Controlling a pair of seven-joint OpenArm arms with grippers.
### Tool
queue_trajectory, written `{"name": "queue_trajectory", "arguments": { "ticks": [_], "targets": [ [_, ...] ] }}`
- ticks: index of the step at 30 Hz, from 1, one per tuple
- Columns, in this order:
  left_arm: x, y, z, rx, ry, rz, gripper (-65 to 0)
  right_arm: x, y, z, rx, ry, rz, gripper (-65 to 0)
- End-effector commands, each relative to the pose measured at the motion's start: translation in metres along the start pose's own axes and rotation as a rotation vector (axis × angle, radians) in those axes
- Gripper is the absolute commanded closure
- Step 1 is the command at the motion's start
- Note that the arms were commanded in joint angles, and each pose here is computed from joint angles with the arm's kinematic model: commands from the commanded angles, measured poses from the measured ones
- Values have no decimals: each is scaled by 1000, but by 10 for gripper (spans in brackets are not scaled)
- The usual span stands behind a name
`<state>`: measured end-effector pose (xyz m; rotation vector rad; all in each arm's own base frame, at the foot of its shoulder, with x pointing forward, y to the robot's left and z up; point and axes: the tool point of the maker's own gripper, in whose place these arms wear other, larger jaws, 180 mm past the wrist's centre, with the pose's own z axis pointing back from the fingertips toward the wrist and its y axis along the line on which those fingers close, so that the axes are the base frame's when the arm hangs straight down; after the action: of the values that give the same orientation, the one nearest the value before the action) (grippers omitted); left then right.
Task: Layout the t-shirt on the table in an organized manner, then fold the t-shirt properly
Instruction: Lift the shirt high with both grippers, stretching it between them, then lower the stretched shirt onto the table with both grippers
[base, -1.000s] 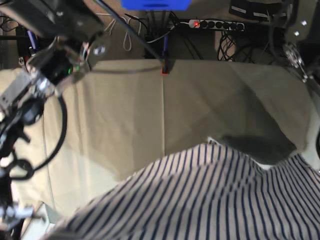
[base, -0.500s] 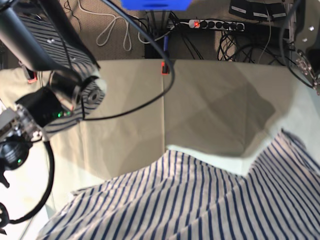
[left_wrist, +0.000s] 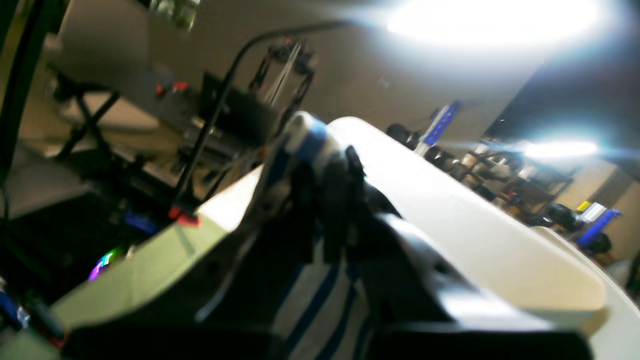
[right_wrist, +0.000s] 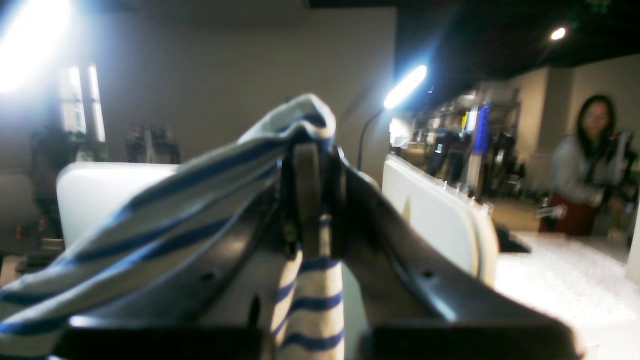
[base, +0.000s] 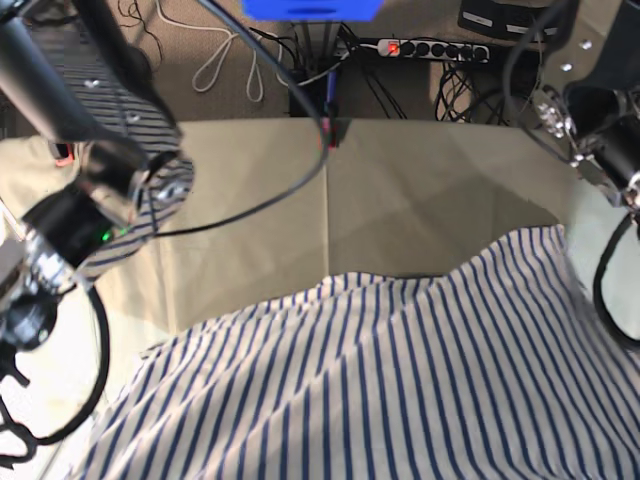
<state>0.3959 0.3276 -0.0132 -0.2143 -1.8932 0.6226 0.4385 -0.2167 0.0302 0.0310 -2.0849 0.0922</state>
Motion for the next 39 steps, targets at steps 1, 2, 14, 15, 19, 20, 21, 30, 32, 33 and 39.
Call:
{"name": "queue_trajectory", "arguments": {
  "ticks": [1, 2, 14, 15, 19, 20, 21, 30, 32, 33, 39],
  "targets": [
    [15, -4, -5, -12, -50, 2, 0, 17, 1, -10, 17, -59, -4, 0],
    [7, 4, -9, 7, -28, 8, 0, 2, 1, -15, 27, -19, -16, 0],
    [-85, 79, -69, 223, 234, 161, 0, -123, 6, -73, 36, 305, -224, -3],
    [-93, 83, -71, 237, 254, 174, 0, -133, 7, -74, 37, 322, -246, -4],
    [-112, 91, -83, 274, 311, 221, 0, -161, 5, -83, 31, 373, -311, -4],
    [-116, 92, -86, 281, 322, 234, 0, -166, 7, -87, 31, 380, -334, -4],
    [-120, 91, -90, 287, 334, 250, 0, -170, 8, -92, 31, 382, -358, -5],
    [-142, 95, -106, 330, 412, 316, -146, -208, 43, -106, 91, 479, -394, -205],
    [-143, 98, -106, 336, 417, 316, -248, -206, 46, -107, 99, 463, -378, -291],
    [-143, 99, -105, 339, 415, 318, -282, -206, 46, -107, 100, 462, -374, -319],
    [-137, 119, -102, 385, 295, 267, -302, -222, 44, -93, 92, 496, -372, -341]
  ]
}}
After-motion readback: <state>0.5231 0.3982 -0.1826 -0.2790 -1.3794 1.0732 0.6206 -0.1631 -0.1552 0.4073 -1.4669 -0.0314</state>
